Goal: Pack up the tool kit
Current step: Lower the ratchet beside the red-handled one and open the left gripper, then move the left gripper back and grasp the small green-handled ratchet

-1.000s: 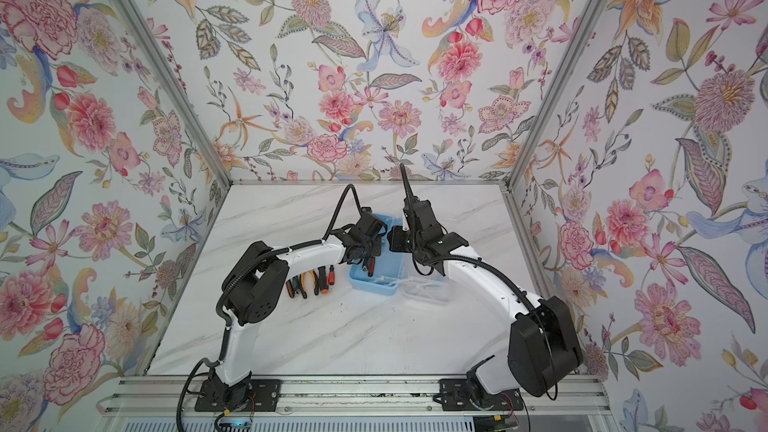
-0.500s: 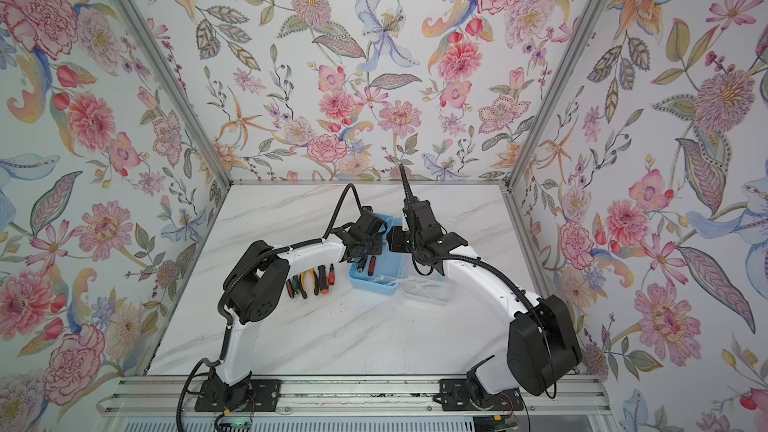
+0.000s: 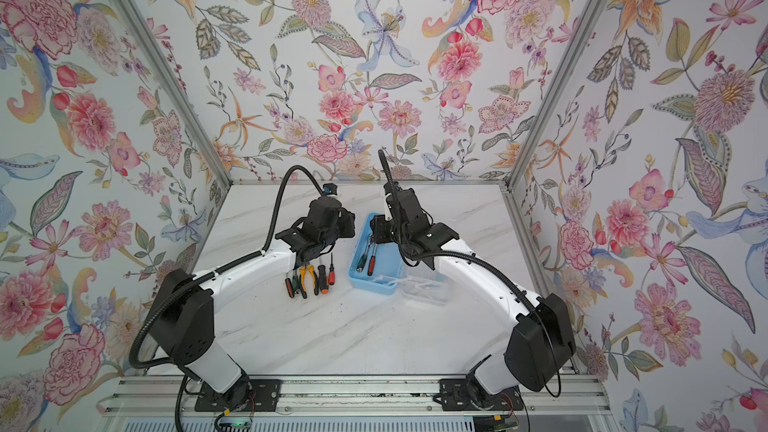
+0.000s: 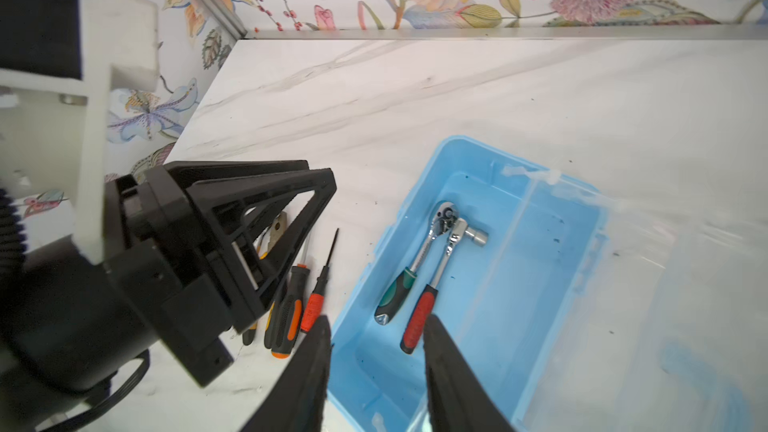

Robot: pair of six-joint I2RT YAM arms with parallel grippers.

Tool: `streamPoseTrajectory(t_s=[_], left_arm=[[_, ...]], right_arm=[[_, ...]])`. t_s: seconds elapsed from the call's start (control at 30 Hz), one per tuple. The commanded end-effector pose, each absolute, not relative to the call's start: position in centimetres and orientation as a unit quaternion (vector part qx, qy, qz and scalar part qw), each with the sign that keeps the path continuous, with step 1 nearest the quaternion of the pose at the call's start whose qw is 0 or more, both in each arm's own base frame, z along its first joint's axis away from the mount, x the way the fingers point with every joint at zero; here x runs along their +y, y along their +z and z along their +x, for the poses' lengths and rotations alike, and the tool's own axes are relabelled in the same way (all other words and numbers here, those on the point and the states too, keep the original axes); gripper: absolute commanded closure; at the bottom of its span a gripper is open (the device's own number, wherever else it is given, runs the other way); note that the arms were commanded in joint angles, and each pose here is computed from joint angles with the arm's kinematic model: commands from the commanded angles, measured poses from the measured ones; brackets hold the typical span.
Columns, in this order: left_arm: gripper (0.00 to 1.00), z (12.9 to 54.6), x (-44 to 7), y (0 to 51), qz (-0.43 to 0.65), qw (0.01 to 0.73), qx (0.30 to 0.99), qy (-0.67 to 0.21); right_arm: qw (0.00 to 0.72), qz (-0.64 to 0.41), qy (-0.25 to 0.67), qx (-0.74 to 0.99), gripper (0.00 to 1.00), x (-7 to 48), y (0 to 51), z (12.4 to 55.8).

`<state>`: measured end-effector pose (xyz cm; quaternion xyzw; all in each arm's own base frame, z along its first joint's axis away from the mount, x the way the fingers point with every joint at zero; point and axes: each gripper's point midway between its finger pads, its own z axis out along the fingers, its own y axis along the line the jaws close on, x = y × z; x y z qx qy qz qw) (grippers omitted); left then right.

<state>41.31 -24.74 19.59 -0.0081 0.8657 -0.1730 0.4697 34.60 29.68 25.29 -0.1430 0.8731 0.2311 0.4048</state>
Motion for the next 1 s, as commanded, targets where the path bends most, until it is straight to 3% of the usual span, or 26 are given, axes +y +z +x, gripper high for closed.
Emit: streamPoseTrajectory(t_s=[0.0,0.2,0.4,0.97], left_arm=[[0.64,39.7,-21.1,16.9,-0.046,0.468,0.869,-0.153],[0.63,36.2,-15.6,12.5,-0.082,0.421,0.899,-0.085],[0.63,33.6,-10.9,8.7,-0.124,0.373,0.919,-0.028],[0.67,33.5,-5.9,4.2,-0.162,0.329,0.93,0.003]], right_arm=[[0.396,-0.19,0.188,0.879,0.61,31.6,23.5,33.4],[0.33,-0.226,0.196,0.895,0.6,35.1,18.3,31.2],[0.302,-0.228,0.205,0.903,0.6,36.1,16.3,30.8],[0.292,-0.211,0.214,0.908,0.6,36.0,15.8,31.7]])
